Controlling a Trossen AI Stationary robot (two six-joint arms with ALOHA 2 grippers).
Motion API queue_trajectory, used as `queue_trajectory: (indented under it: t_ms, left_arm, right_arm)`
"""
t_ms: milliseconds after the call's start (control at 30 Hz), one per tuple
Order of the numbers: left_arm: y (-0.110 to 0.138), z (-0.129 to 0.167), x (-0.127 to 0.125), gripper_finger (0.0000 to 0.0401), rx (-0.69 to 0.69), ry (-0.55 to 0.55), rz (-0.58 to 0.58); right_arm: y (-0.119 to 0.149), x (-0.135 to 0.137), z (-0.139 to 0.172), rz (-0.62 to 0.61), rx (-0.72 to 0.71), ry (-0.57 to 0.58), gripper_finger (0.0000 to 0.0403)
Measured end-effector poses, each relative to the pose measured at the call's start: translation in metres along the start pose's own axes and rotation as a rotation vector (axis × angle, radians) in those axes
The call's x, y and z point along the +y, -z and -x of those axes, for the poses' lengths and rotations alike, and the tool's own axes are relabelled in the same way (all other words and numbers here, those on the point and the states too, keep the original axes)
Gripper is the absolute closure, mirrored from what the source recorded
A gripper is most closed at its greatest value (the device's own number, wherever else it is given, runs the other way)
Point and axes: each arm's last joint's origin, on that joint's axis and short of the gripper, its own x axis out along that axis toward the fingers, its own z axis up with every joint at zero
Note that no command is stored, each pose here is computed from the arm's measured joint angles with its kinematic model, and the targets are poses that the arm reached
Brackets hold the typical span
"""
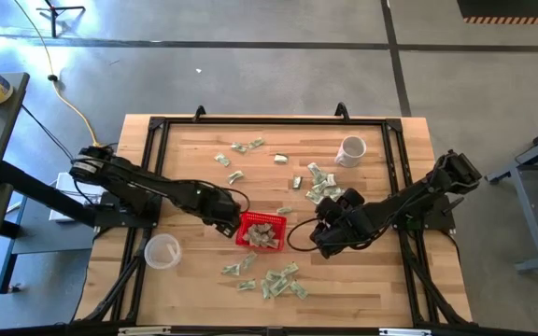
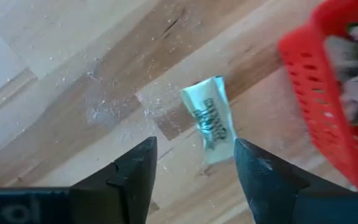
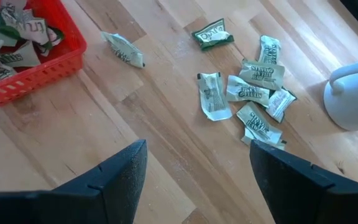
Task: Pick and place Stevia / Truvia into bins
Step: Put the green stevia packet into the red basket
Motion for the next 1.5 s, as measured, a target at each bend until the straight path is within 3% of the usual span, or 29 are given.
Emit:
queue_trajectory:
  t_ms: [333,700,933,1100,1200,1333,1400,1500]
  left_arm:
    - [0.000,-0.028,-0.011,0.0163,0.062,-0.018,-0.024]
    - [0.001,-0.049,-0.015,0.0253,0.092,-0.063,-0.081]
    - [0.002,-0.039,-0.007,0.0372,0.084,-0.101,-0.143]
    - [0.001,-0.011,0.007,0.0367,0.072,-0.163,-0.146]
    - [-0.002,0.017,0.004,0.0366,0.009,-0.042,-0.196]
    - [-0.010,0.048,-0.011,0.0380,-0.107,0.280,-0.215]
    - [-0.014,0.054,-0.020,0.0380,-0.132,0.408,-0.233]
    - [-0.017,0.044,-0.035,0.0363,-0.128,0.489,-0.275]
  right_arm:
    - [0.000,0.000,0.000,0.000,0.002,-0.001,0.0128]
    - [0.000,0.000,0.000,0.004,0.007,0.003,0.0128]
    - [0.002,0.000,0.001,0.015,-0.005,0.010,0.0128]
    - [0.004,0.000,0.004,0.029,-0.024,0.015,0.0128]
    - [0.005,-0.001,0.004,0.037,-0.019,0.023,0.0128]
    - [0.006,-0.002,0.004,0.042,-0.012,0.030,0.0128]
    - [0.006,-0.002,0.004,0.043,-0.011,0.031,0.0128]
    - [0.006,-0.002,0.004,0.045,-0.009,0.035,0.0128]
